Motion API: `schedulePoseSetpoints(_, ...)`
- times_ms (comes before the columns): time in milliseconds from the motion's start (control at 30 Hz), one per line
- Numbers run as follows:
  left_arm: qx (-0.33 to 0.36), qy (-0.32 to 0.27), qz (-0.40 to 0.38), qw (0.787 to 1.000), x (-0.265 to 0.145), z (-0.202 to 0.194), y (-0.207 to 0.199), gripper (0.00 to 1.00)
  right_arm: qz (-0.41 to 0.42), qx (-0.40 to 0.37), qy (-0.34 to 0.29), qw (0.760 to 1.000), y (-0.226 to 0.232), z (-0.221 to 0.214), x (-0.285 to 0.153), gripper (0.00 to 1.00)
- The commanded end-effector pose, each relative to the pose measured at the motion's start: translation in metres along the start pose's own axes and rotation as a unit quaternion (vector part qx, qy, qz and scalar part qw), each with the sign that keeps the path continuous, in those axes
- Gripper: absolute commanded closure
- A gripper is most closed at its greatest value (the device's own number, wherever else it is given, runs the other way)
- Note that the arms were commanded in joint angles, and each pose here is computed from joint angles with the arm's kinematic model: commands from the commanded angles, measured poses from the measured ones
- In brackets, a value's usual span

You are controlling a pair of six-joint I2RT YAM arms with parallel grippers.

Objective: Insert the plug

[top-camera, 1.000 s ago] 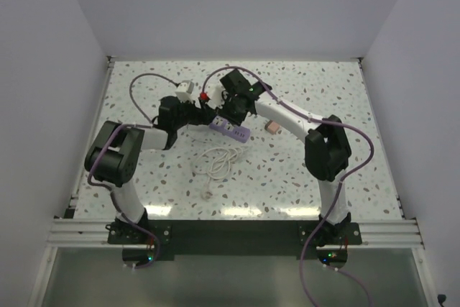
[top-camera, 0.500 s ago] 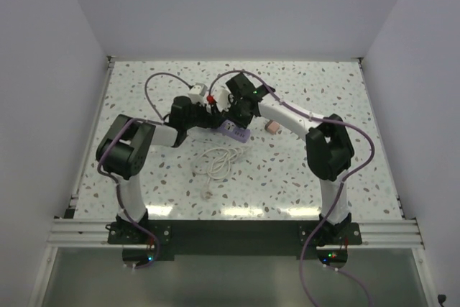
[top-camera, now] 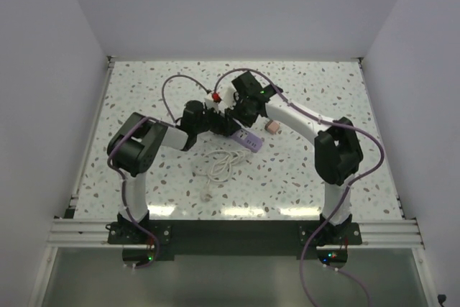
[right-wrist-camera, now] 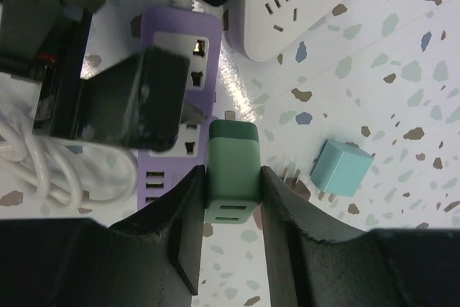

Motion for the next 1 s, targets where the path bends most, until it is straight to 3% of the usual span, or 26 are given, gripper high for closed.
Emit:
schedulePoseSetpoints(0,0.034,-0.029,-0.067,0.997,0.008,0.010,-0.026,0.16,-0.014,0.011,-0.010,1.000,-0.006,0.003,-0.029,1.00)
schedulePoseSetpoints(133,0.041,-0.054,-0.093,0.993,0.002,0.019,-0.036,0.16,-0.013,0.024,0.009,1.000,-0.001,-0.012,-0.035,1.00)
schedulePoseSetpoints(467,0.066,-0.064,-0.048,0.995,-0.018,0.027,-0.028,0.14,0.002,0.054,0.024,0.998,0.010,-0.035,-0.058,1.00)
schedulePoseSetpoints(667,0.081,-0.106,-0.011,0.991,-0.049,0.050,-0.027,0.14,0.014,0.054,0.051,0.997,0.012,-0.038,-0.044,1.00)
schedulePoseSetpoints(967,0.087,-0.124,0.063,0.986,-0.087,0.070,-0.014,0.13,0.018,0.054,0.052,0.997,0.013,-0.035,-0.030,1.00)
Point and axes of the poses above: each gripper's point midway between its finger pads, its own x axis out along the fingers, its own y axis along the line the jaws close on, z = x × y, the point moved 4 cm from there along -x, back along the fingers, and after that the axes turned 15 degrees about x, right-handed, at the moved point
